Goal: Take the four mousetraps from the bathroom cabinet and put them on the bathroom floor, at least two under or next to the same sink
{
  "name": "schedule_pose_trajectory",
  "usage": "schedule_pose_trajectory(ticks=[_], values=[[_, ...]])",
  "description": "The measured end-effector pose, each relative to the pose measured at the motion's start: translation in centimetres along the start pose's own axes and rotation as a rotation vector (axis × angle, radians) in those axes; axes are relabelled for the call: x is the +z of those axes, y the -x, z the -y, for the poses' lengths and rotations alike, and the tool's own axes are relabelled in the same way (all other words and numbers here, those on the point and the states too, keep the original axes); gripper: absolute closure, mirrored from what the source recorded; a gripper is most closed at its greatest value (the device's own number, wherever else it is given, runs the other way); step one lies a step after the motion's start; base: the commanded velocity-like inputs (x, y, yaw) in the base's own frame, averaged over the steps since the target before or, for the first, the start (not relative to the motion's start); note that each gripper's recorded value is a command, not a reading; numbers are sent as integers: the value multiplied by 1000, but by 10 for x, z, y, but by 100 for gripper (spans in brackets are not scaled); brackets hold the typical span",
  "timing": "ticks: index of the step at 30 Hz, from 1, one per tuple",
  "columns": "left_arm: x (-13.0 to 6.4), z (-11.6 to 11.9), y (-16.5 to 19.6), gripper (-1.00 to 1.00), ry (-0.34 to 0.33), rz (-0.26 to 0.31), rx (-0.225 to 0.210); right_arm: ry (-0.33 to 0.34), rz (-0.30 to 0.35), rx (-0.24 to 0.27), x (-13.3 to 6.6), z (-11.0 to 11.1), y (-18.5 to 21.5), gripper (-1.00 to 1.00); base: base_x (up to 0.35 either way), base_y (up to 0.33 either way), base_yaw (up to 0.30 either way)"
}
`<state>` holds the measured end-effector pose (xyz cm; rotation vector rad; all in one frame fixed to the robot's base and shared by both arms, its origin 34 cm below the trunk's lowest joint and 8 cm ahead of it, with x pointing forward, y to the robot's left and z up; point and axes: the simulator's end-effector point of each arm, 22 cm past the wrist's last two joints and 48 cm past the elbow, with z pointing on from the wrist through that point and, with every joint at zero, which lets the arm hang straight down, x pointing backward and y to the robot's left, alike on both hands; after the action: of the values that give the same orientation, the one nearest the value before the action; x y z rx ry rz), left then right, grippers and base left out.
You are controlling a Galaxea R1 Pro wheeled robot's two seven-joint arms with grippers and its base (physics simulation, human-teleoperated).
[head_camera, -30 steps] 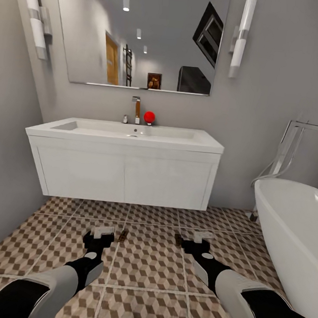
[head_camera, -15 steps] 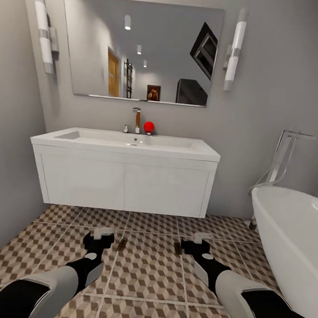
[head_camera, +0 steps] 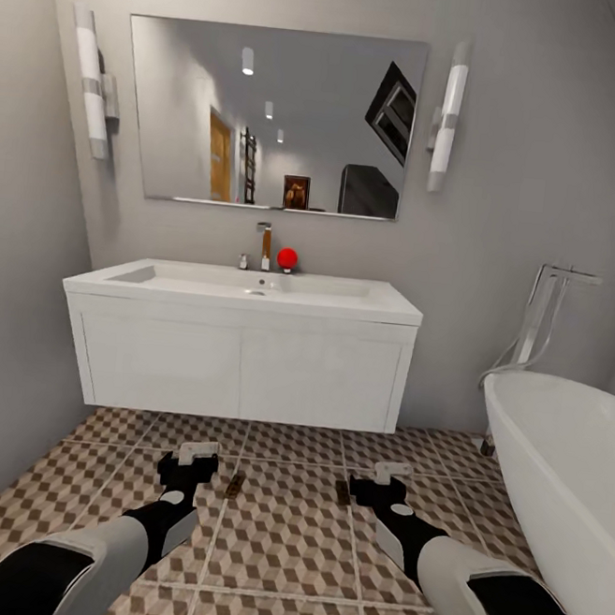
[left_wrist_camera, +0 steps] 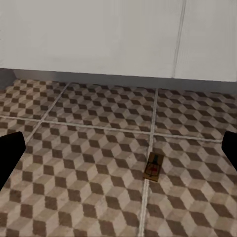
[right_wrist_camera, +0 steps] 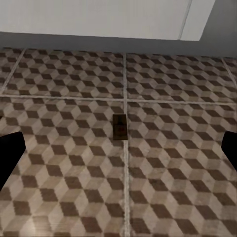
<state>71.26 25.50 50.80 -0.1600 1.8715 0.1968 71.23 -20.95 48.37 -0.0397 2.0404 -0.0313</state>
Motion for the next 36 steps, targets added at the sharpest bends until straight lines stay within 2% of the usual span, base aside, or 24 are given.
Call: schedule_pose_trajectory(ticks=[16,24,36], values=[[-1,-11,32,-100,13,-6,7,10,-114,-3,-26,-4,-52,-100,0,0,0],[-5,-14,38,-100,8,-22,13,10,-130,-4,-34,-3,-46,-100,0,0,0],[-21,-22,17,-100,-24,-86,33,11,-139,-4,-43,-2,-28,-100,0,0,0]])
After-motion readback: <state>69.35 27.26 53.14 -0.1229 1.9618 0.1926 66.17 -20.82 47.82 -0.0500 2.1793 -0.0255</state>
